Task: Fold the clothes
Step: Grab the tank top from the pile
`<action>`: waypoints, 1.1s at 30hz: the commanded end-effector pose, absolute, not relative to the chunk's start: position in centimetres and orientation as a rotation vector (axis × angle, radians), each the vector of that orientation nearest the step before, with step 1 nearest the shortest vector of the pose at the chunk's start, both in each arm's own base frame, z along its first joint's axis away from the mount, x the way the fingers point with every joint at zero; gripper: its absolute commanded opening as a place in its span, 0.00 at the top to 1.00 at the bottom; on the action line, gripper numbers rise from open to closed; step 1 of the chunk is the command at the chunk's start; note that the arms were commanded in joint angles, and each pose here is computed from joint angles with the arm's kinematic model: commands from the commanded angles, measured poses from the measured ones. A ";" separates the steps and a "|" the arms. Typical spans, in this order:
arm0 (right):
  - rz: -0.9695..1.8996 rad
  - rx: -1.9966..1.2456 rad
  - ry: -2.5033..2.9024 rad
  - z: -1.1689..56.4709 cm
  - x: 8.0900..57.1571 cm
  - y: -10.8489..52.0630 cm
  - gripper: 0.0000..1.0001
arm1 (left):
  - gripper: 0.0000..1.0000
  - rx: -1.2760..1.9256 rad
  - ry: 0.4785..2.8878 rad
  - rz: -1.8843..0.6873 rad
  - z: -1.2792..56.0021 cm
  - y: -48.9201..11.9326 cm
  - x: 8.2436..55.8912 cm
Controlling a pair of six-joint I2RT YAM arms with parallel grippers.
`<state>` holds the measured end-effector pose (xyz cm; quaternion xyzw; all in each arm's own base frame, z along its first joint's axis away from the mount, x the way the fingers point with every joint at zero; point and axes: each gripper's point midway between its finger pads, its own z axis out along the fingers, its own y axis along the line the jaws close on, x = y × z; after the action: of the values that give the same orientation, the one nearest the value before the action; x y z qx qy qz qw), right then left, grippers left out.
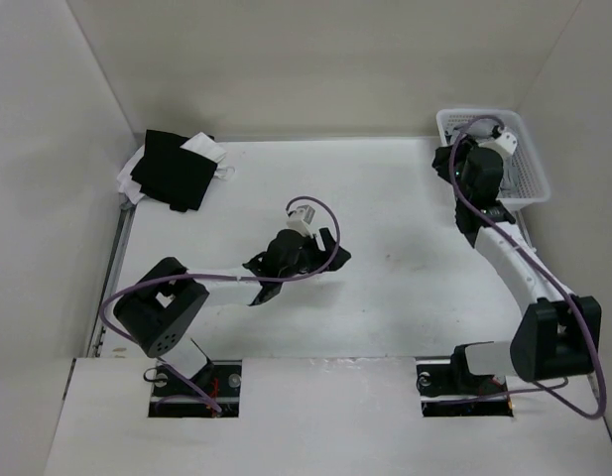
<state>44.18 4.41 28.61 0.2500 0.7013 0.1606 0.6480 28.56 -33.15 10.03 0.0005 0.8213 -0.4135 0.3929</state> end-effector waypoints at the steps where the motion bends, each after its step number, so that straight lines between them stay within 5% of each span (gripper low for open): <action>1: 0.249 0.610 1.623 29.1 46.9 0.3 0.72 | 0.31 0.084 1.965 -1.123 13.5 -34.1 27.7; 8: 0.090 0.713 1.645 27.4 51.0 -6.8 0.90 | 0.32 0.100 1.873 -1.100 14.9 -33.4 27.4; 11: -0.008 0.825 1.691 24.4 53.3 -11.7 1.00 | 0.41 0.107 1.885 -1.095 14.2 -33.4 27.7; 15: -0.073 0.900 1.800 19.4 56.4 -15.4 1.00 | 0.59 0.137 1.899 -1.112 13.5 -34.0 27.5; 19: -0.048 0.968 1.845 15.4 59.2 -18.1 0.63 | 0.60 0.135 1.909 -1.114 12.8 -34.3 28.0; 22: -0.020 1.019 1.832 13.6 60.5 -19.6 0.45 | 0.57 0.123 1.919 -1.110 12.3 -34.2 28.3; 29: 0.013 1.059 1.865 10.9 63.5 -20.7 0.39 | 0.55 0.087 1.897 -1.132 12.6 -33.7 29.1; 33: 0.010 1.078 1.853 10.2 64.2 -20.8 0.44 | 0.55 0.046 1.899 -1.149 12.5 -33.3 29.7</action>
<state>63.19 -21.14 8.54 0.4360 0.7707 -0.0071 0.4646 28.88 -32.91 10.47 0.0265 0.7933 -0.4319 0.4283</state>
